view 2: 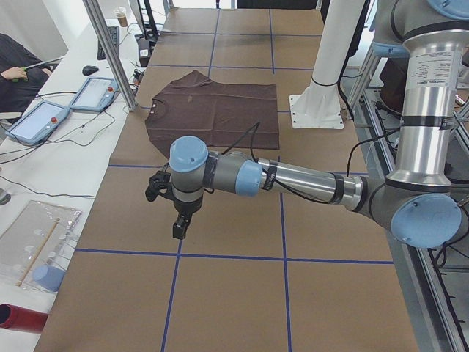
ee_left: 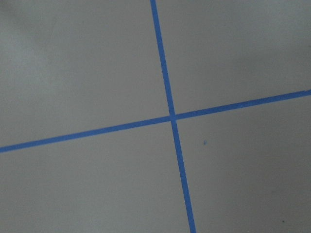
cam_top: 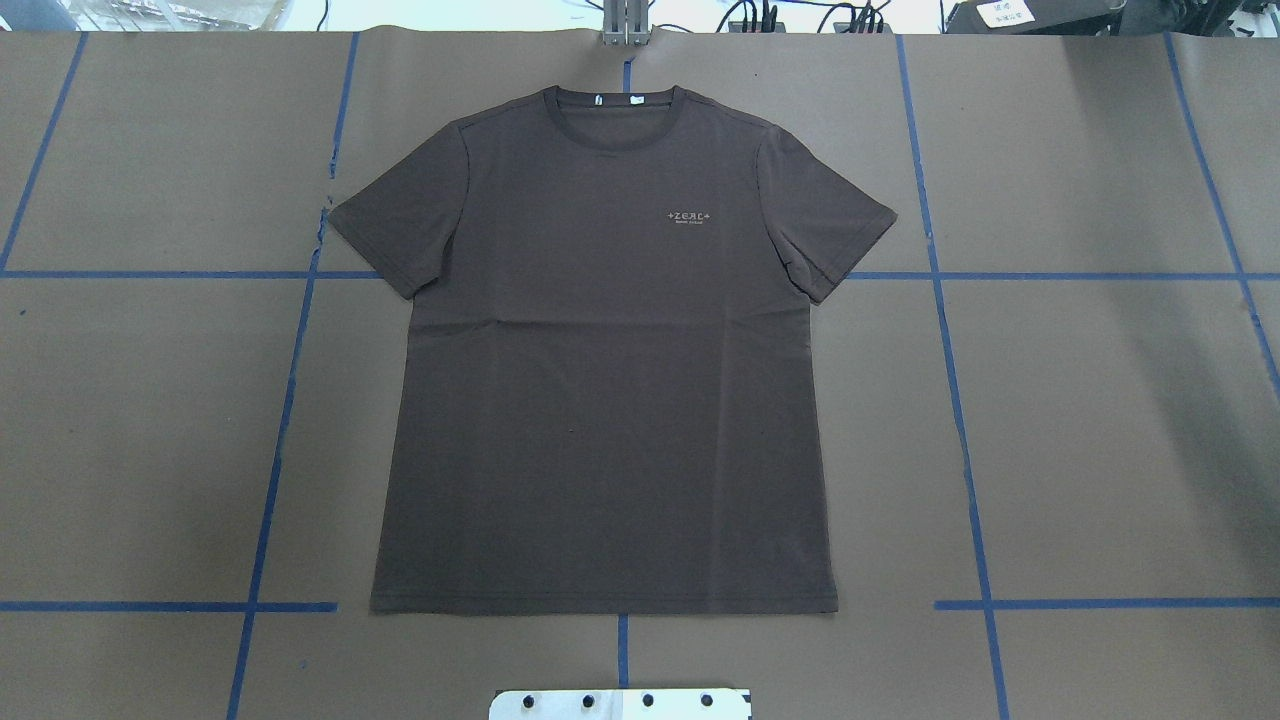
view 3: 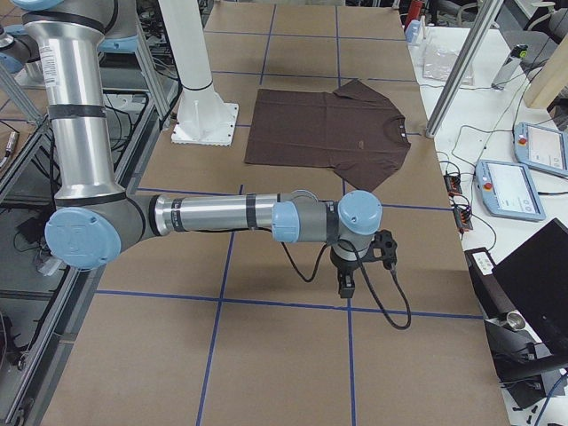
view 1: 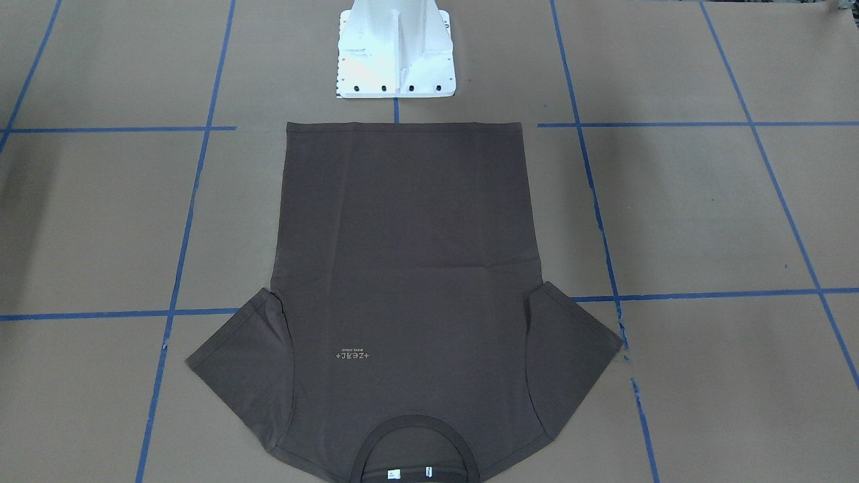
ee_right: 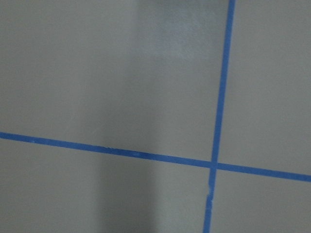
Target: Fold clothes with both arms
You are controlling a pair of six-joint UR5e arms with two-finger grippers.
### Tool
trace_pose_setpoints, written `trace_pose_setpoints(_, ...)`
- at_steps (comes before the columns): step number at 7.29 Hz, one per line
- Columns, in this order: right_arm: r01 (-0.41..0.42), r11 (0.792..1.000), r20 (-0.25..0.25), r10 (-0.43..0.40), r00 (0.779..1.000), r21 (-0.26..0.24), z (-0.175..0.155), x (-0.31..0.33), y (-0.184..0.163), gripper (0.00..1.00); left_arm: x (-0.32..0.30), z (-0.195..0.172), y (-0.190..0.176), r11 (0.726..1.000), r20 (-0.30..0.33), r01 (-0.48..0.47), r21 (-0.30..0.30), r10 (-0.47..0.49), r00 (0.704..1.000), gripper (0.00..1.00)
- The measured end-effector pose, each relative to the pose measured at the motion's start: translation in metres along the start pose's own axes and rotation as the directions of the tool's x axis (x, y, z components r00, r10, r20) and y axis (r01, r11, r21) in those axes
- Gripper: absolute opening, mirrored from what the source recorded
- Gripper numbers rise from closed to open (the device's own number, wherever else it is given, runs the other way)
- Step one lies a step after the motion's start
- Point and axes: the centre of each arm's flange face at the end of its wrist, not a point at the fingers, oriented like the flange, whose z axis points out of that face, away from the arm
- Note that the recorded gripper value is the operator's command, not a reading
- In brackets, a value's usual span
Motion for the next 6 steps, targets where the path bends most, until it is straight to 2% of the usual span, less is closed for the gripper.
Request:
trace_pose_setpoints(3,0.131,0.991,0.061,-0.132,0.989,0.021,0.053,-0.124,-0.069,1.00,0.015,-0.006,-0.016,0.998,-0.099,-0.023,0.066,0.030,0.995,1.00)
trace_pose_setpoints(4,0.128,0.991,0.084,-0.131,0.988,0.034,0.073,-0.163,-0.090,1.00,0.008,0.004,-0.017,0.997,-0.110,-0.030,0.078,0.038,0.993,1.00)
trace_pose_setpoints(6,0.070,0.997,0.107,-0.071,0.992,0.016,0.107,-0.223,-0.124,1.00,-0.003,0.017,-0.022,0.995,-0.112,-0.041,0.085,0.051,0.992,1.00)
